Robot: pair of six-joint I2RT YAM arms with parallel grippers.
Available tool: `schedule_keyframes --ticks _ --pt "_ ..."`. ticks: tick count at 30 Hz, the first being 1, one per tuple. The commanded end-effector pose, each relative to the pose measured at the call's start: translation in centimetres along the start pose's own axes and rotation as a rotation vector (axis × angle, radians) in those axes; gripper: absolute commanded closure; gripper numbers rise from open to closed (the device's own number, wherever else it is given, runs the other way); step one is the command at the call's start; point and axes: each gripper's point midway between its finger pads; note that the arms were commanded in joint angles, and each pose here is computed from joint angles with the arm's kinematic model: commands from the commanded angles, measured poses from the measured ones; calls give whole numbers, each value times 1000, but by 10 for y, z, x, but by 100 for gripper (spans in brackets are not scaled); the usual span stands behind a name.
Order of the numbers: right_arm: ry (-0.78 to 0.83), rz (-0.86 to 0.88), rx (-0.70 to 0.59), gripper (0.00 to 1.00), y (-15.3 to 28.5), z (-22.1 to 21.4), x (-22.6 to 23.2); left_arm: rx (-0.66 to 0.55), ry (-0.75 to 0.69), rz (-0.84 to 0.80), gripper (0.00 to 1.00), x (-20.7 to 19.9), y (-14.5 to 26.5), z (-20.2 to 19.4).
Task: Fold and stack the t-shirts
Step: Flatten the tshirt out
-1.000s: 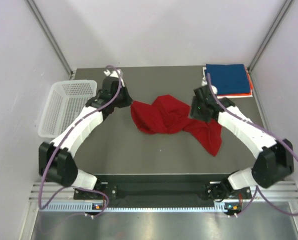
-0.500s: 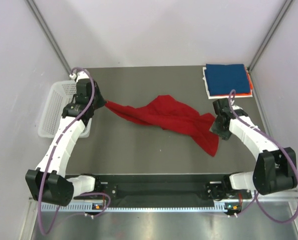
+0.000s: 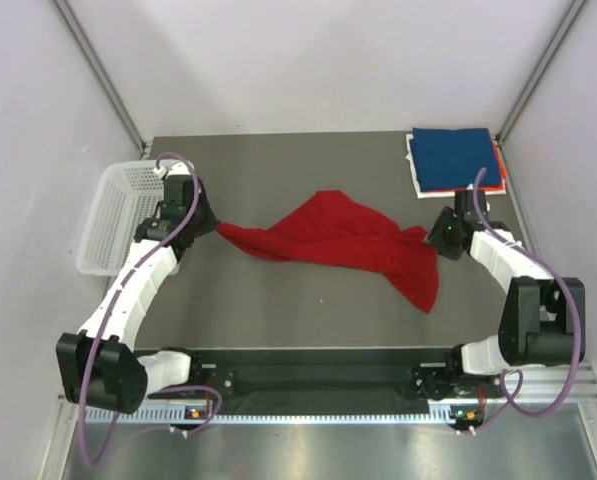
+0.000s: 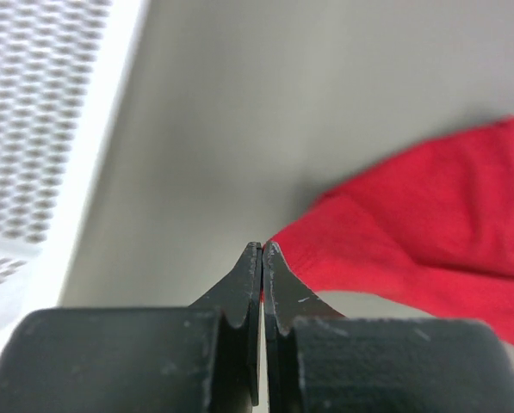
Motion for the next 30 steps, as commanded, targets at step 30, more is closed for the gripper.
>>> schedule_keyframes --ticks 30 --pt "95 272 -50 51 -21 13 17 -84 2 242 100 42 1 38"
Point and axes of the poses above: each gripper's point midway between its finger pads, its own y axis back along the fingers, its own x axis along the line the jaws close on, z = x × y, and after that the axes turned 3 degrees about -y, right-handed
